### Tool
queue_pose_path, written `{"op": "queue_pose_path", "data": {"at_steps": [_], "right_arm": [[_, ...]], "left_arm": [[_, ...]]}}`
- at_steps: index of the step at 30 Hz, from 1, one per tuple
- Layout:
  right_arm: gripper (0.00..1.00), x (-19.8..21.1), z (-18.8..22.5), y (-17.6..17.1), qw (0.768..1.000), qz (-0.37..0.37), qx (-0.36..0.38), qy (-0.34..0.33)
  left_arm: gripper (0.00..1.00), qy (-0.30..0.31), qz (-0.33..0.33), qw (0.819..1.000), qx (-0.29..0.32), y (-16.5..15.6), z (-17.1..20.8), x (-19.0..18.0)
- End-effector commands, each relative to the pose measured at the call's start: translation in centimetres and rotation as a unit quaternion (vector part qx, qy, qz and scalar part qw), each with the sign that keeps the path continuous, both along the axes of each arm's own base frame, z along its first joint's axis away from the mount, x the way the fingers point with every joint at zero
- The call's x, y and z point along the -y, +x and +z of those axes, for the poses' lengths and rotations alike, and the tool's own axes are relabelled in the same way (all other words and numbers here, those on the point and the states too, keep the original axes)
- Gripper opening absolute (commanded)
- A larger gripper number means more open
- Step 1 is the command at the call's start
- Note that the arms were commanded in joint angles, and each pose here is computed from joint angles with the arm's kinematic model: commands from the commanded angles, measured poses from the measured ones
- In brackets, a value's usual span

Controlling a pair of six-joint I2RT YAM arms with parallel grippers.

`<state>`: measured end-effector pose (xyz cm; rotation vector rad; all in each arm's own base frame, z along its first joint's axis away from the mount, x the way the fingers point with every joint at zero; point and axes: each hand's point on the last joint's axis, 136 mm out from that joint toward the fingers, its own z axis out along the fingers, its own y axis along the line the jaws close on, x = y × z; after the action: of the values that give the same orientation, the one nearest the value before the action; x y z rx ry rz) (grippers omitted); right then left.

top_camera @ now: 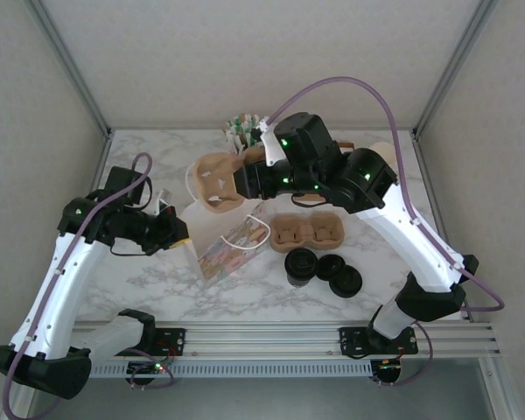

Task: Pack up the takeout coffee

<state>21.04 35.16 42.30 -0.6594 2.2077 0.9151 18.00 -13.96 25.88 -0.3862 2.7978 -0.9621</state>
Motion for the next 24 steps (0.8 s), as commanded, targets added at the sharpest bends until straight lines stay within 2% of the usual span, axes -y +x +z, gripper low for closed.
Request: {"op": "queue_pose_path", "data": {"at_steps": [1, 2, 3, 5, 6, 8, 14, 24], "right_arm": [[0.42, -2.5, 0.4, -1.2, 0.998, 0.054, -0.007, 0.037], [0.41, -2.9, 0.2, -1.4, 0.997, 0.061, -0.009, 0.042], [0.41, -3.3, 0.1, -1.4, 0.997, 0.067, -0.011, 0.047], [0.41, -4.1, -0.3, -1.5, 0.995, 0.080, -0.015, 0.053], [0.41, -4.5, -0.6, -1.4, 0.995, 0.085, -0.017, 0.055], [0.41, -5.1, -1.4, -1.4, 0.994, 0.094, -0.020, 0.054], [0.42, -6.4, -4.2, -1.3, 0.992, 0.113, -0.036, 0.036], [0.41, -6.8, -7.9, -0.4, 0.992, 0.111, -0.054, -0.030]], "left_arm": [[0.00, 0.004, -0.004, 1.000, 0.015, 0.0, 0.1, -0.4], [0.01, 0.013, 0.005, 1.000, 0.014, -0.1, -0.1, -0.8], [0.07, 0.021, 0.014, 1.000, 0.014, -0.1, -0.2, -1.2], [0.44, 0.030, 0.029, 0.999, 0.015, -0.1, -0.2, -1.7], [0.57, 0.032, 0.036, 0.999, 0.017, -0.1, -0.2, -1.9], [0.69, 0.039, 0.047, 0.998, 0.025, -0.1, 0.0, -2.3], [0.74, 0.074, 0.089, 0.991, 0.060, 0.0, 0.9, -4.2], [0.73, 0.102, 0.133, 0.982, 0.092, -0.1, 1.7, -6.1]]}}
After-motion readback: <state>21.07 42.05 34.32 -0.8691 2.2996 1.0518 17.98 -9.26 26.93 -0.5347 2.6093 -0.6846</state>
